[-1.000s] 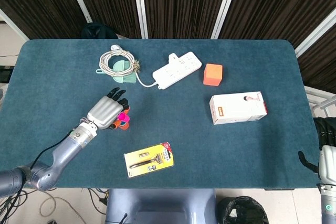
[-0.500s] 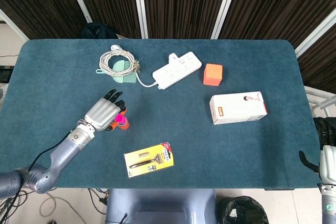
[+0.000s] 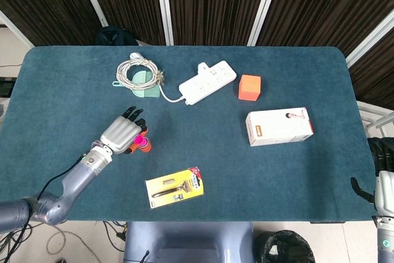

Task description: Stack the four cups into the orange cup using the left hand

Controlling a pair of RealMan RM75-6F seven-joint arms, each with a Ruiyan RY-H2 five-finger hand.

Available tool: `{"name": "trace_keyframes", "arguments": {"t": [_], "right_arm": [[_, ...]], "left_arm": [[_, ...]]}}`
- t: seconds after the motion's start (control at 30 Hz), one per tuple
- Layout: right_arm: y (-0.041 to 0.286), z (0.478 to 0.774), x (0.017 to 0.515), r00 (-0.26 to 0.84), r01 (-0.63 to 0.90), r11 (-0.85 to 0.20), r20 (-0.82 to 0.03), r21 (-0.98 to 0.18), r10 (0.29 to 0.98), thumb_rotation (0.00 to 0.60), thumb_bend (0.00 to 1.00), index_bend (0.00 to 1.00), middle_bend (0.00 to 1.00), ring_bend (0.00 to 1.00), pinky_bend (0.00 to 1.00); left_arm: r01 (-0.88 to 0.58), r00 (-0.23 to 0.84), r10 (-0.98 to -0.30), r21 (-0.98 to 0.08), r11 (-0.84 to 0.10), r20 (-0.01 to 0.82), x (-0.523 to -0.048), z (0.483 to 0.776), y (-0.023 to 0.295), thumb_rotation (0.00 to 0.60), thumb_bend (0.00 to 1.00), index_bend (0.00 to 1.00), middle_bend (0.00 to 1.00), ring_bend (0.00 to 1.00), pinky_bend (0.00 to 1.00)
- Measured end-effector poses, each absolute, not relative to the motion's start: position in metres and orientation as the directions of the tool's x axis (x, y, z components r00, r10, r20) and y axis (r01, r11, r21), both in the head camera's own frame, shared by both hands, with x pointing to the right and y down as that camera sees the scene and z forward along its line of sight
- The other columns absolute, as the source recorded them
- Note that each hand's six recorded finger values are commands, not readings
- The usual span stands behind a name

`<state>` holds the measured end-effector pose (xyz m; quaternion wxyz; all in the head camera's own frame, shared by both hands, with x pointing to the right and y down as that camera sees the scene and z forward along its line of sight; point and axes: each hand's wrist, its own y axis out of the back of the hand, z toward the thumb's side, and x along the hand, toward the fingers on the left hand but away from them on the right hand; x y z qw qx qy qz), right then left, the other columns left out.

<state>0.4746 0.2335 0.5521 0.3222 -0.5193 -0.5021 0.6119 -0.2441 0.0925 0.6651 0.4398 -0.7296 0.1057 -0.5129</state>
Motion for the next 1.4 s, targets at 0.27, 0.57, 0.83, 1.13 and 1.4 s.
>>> {"name": "trace_keyframes", "arguments": {"t": [0.27,0.57,0.83,1.13,1.4], "right_arm": [[0.233,0.55,0.476,-0.254,0.13,-0.282,-0.307,-0.95,0.917,0.6,0.34,0.09,0.04,0.09,0.04],[0.233,0.55,0.476,-0.254,0.129,-0.285,-0.309,-0.95,0.917,0.6,0.34,0.09,0.04,0.09,0.04],[0.233,0.55,0.475,-0.252,0.14,-0.282,-0.31,-0.949,0.917,0.6,0.34,0.09,0.04,0.09,0.04],[0.233,0.552,0.469,-0.216,0.169,-0.298,-0.33,-0.939,0.919,0.6,0.34,0.09,0.04,0.09,0.04],[0.232,0.55,0.459,-0.152,0.187,-0.31,-0.339,-0.932,0.928,0.6,0.34,0.09,0.04,0.09,0.04]], "left_arm": [[0.316,0.445,-0.596,-0.74,-0.593,0.668,-0.244,0.671,0.095,0.6,0.3,0.24,0.2,0.0,0.0],[0.353,0.421,-0.591,-0.724,-0.592,0.688,-0.25,0.672,0.096,0.6,0.26,0.07,0.14,0.0,0.0],[0.286,0.413,-0.657,-0.774,-0.564,0.631,-0.253,0.651,0.086,0.6,0.25,0.07,0.13,0.0,0.0],[0.15,0.322,-0.813,-0.874,-0.462,0.484,-0.305,0.592,0.086,0.6,0.24,0.08,0.13,0.0,0.0],[0.017,0.248,-0.894,-0.925,-0.38,0.372,-0.367,0.535,0.126,0.6,0.24,0.1,0.13,0.0,0.0]]}}
